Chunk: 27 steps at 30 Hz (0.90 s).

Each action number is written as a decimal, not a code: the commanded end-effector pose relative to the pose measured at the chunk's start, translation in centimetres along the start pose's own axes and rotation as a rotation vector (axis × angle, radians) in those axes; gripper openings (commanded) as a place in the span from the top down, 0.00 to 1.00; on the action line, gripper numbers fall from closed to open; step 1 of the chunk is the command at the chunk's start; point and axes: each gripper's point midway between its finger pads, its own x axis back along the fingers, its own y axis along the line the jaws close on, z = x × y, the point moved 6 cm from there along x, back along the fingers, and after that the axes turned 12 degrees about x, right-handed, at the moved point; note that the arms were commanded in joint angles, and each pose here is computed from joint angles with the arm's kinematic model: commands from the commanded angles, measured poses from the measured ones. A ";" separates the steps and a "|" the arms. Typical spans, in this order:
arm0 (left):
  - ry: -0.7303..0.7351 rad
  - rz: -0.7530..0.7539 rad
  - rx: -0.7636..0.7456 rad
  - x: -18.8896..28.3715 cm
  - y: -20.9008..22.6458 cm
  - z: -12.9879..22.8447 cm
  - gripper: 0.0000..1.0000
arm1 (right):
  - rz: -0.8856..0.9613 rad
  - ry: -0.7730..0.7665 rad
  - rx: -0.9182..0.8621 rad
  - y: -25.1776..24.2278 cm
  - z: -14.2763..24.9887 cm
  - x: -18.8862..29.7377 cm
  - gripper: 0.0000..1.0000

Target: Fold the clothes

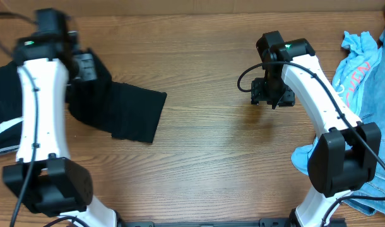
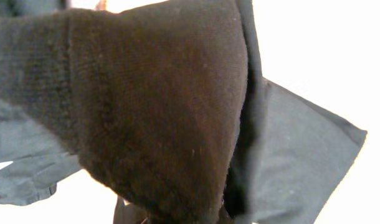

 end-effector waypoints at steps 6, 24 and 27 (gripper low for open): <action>-0.036 -0.198 -0.323 0.1 -7.7 3.3 0.94 | -0.001 -0.037 -0.009 -0.3 -0.1 1.3 0.30; 0.097 -0.163 -0.390 -2.8 -11.9 6.7 0.94 | 0.000 -0.033 0.015 -0.3 0.0 1.3 0.30; 0.092 -0.158 -0.400 -2.7 -12.3 6.9 0.93 | 0.000 -0.033 0.018 -0.3 0.0 1.3 0.30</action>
